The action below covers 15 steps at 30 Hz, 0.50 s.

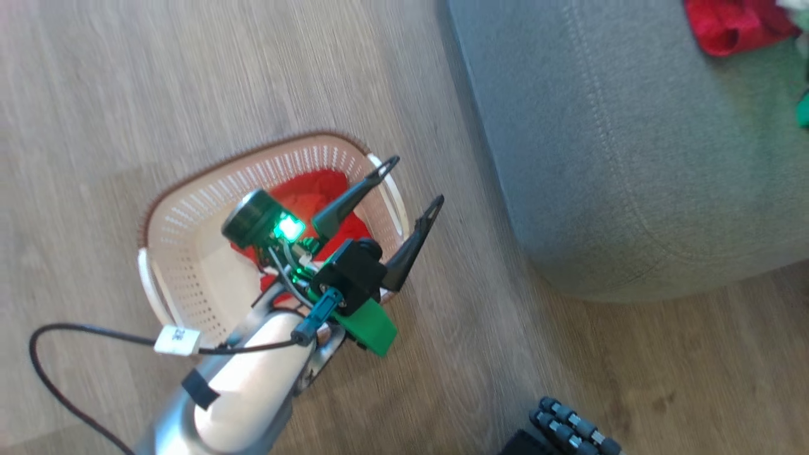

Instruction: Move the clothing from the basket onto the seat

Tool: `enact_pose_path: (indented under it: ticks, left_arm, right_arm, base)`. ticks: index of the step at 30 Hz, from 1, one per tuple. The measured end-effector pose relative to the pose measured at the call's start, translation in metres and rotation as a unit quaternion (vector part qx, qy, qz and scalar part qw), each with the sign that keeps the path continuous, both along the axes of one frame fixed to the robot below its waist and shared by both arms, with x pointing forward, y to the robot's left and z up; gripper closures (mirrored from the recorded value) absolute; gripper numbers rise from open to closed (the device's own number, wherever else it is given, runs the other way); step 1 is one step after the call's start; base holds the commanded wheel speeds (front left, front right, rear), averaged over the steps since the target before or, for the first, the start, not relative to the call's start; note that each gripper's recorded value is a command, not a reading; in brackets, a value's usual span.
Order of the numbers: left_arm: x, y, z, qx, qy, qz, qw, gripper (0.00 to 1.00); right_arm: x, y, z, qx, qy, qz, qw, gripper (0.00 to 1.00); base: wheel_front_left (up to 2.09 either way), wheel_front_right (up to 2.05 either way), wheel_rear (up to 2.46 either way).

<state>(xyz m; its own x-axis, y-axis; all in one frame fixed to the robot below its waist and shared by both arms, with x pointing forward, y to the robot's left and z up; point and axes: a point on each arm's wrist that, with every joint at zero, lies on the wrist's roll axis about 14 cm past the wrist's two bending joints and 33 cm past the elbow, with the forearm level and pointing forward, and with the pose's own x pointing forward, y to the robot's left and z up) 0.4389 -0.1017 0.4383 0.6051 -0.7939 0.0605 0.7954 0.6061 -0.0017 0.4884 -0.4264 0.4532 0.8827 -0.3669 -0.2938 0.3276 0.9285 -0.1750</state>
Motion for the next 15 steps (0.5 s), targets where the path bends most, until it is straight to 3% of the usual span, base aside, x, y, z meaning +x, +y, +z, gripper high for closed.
enact_pose_path:
  ticks: [7, 15]
  left_arm:
    - [-0.008, 0.007, 0.034, -0.005, -0.025, 0.023, 0.999, 0.00]
    - [-0.025, 0.028, 0.060, -0.008, -0.034, 0.066, 0.997, 0.00]
  right_arm:
    - [-0.009, 0.020, 0.025, 0.010, -0.030, 0.030, 0.999, 0.00]
    - [-0.011, 0.068, 0.065, 0.019, -0.095, 0.111, 0.989, 0.00]
  base:
    - [0.00, 0.00, 0.00]
    - [0.00, 0.00, 0.00]
